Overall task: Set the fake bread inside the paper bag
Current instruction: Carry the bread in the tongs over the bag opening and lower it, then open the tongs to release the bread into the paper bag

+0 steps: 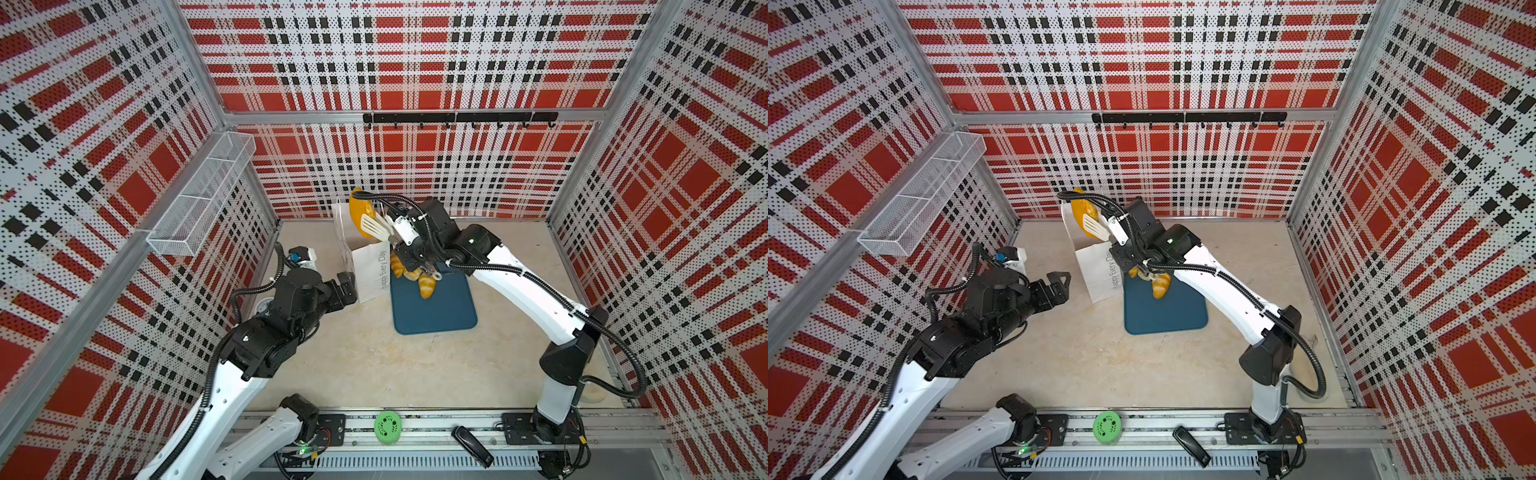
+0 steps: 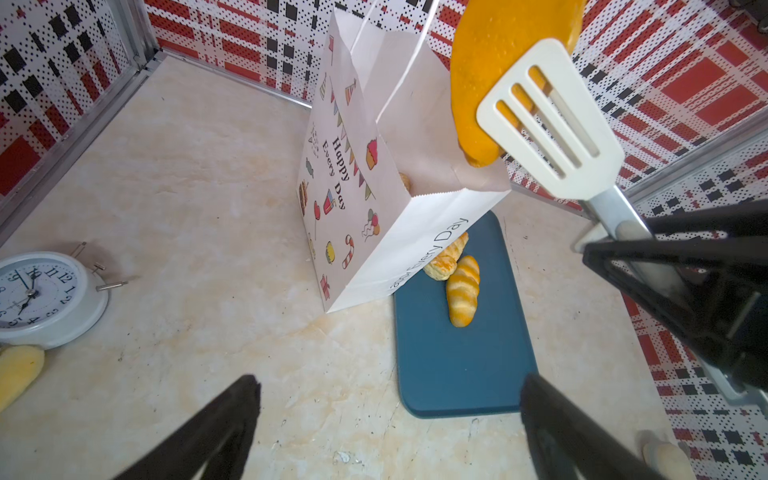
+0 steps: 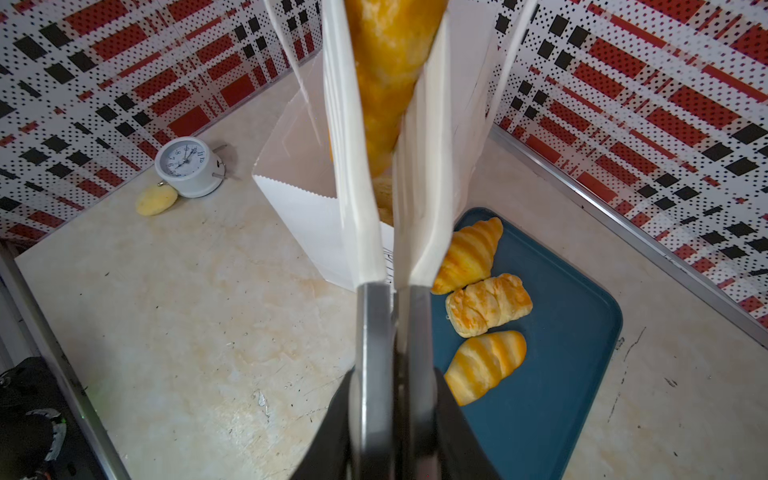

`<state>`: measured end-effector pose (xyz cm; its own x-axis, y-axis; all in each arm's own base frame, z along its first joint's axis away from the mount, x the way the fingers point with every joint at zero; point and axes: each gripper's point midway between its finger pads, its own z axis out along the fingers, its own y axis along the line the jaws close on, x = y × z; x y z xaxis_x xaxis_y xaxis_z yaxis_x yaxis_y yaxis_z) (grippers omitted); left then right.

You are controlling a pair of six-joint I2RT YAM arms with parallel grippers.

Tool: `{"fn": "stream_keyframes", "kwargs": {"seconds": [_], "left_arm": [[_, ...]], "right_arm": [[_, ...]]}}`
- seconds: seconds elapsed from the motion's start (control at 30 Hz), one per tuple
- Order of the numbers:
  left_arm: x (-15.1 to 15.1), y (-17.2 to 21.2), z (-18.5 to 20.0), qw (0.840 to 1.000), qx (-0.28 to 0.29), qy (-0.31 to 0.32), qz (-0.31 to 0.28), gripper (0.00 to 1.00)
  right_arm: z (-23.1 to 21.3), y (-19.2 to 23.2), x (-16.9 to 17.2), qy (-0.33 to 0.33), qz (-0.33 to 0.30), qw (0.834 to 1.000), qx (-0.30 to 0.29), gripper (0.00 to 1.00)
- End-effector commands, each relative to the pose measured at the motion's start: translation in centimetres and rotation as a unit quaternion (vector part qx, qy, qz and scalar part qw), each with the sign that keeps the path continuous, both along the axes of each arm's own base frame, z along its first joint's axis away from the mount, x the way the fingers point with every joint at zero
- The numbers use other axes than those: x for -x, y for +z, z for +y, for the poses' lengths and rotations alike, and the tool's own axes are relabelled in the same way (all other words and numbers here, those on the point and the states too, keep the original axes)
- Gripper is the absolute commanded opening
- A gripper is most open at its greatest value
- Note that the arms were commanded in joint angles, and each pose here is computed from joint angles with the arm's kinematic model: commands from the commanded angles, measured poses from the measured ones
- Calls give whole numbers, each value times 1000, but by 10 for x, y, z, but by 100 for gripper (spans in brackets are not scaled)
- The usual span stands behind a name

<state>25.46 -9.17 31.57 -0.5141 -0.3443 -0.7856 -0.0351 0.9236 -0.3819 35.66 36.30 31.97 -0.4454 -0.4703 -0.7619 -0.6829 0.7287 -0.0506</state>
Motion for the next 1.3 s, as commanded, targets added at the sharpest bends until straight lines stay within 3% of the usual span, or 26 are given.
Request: {"fn": "stream_keyframes", "kwargs": {"seconds": [0.0,0.4,0.97,1.27], "left_arm": [[3,-4,1,1000,2,3,7,99],[4,-13,-9,1000,-8,1,14,99],[8,-11,-2,1000,-21,17,13,99],[12,-9,-9,999,-39,20,-1,99]], "right_arm": [[5,16,-12,2,-17,1000,-17,27],[10,5,-29,4,7,1000,-9,30],[8,18,-26,12,1,1000,-9,54],[-34,44,-2,-25,-18,1000,-8,55]]}}
